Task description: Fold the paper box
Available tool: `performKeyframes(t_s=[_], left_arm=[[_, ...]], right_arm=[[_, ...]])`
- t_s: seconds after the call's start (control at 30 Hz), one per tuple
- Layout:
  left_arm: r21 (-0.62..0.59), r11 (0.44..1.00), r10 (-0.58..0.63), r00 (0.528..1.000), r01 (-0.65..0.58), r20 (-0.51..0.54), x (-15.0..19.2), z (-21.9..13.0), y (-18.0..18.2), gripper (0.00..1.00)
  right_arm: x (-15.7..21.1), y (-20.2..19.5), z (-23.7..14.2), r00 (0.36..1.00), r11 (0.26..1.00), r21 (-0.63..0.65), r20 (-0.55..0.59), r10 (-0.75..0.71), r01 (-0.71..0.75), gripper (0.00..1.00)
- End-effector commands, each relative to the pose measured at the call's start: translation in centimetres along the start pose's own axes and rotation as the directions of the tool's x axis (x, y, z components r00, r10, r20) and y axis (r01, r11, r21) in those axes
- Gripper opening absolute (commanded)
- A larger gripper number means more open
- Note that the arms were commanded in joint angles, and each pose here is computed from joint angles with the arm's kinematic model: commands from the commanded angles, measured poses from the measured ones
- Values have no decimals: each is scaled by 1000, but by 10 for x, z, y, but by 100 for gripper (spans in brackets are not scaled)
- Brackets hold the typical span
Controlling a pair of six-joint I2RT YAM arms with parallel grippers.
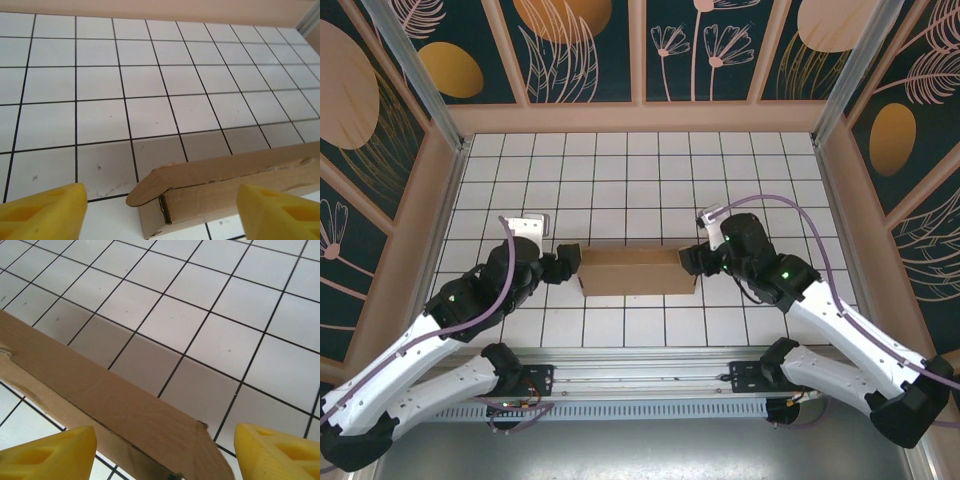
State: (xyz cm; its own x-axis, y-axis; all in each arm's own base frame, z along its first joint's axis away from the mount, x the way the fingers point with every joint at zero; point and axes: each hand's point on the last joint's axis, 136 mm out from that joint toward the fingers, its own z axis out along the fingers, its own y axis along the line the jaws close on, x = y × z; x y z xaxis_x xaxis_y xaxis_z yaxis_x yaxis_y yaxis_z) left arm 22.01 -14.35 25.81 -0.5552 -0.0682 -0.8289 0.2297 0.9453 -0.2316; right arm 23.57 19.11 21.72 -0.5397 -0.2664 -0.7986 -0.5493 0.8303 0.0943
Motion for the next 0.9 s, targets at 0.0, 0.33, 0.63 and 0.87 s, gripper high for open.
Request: performKeyframes(t_s=[0.0,0.33,0.63,0.87], left_arm=[[30,999,26,997,-24,-71,14,7,-8,73],[35,996,-79,994,82,-78,40,13,2,71],[-49,997,-62,994,57,-91,52,38,11,73],[-70,997,-19,997,13,-76,50,49,11,67]], right_arm=[[7,-1,-2,1000,1000,-27,-11,-9,9,70],[12,0,-2,1000,999,-55,-16,-2,1,64],[17,-8,3,1000,1000,-21,-29,-4,4,62],[14,-8,9,999,1000,-29,-42,1,-2,52]])
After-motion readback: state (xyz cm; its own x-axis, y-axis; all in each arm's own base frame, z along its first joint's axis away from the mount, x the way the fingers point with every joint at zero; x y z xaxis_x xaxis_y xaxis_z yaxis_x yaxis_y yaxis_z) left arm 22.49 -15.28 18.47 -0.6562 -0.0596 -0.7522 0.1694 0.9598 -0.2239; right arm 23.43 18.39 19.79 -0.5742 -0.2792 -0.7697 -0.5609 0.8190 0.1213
